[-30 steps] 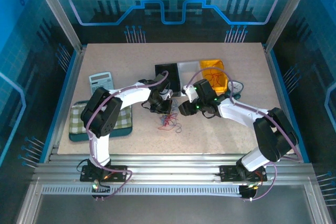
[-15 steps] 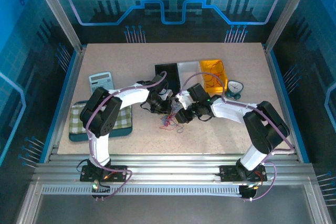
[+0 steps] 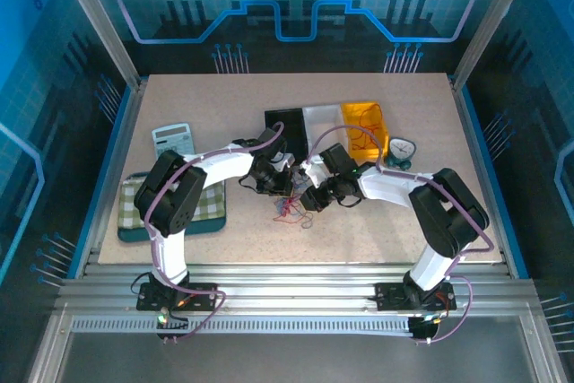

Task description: Untangle the cables

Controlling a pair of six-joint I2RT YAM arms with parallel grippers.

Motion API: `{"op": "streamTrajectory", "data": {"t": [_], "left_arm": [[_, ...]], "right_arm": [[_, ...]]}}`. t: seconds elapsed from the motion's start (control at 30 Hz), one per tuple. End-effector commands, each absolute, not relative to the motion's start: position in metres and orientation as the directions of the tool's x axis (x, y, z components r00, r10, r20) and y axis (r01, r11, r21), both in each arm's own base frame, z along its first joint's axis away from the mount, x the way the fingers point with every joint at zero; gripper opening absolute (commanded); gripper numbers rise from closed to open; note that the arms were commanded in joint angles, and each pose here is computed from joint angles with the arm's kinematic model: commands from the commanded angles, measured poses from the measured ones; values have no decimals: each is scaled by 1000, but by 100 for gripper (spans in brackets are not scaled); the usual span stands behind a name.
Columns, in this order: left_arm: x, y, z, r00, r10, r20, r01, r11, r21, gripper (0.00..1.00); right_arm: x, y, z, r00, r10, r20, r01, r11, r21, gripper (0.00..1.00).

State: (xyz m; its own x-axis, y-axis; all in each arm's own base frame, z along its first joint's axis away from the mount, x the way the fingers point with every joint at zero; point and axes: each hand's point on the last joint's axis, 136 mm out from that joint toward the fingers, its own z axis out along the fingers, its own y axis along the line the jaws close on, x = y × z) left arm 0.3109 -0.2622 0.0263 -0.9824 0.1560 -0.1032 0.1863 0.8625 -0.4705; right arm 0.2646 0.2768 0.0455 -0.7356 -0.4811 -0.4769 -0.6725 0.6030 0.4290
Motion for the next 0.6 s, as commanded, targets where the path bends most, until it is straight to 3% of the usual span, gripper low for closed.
{"op": "streamTrajectory", "data": {"t": [0.0,0.13,0.27,0.57], "left_arm": [[309,-260,35,-983,146,-109,181,858,-481,0],[309,-259,34,-984,142,-107,176,861,-477,0],[311,-256,33,-985,132,-107,167,871,-463,0],[312,-246,27,-992,95,-86,123,891,-436,0]], "right_arm": [[268,283,48,-733,-485,-477,-677,591,439,8],[275,276,49,-747,-456,-484,-656,622,428,0],[293,259,53,-782,-369,-501,-593,686,421,0],[327,160,42,-880,-32,-473,-233,898,372,0]]}}
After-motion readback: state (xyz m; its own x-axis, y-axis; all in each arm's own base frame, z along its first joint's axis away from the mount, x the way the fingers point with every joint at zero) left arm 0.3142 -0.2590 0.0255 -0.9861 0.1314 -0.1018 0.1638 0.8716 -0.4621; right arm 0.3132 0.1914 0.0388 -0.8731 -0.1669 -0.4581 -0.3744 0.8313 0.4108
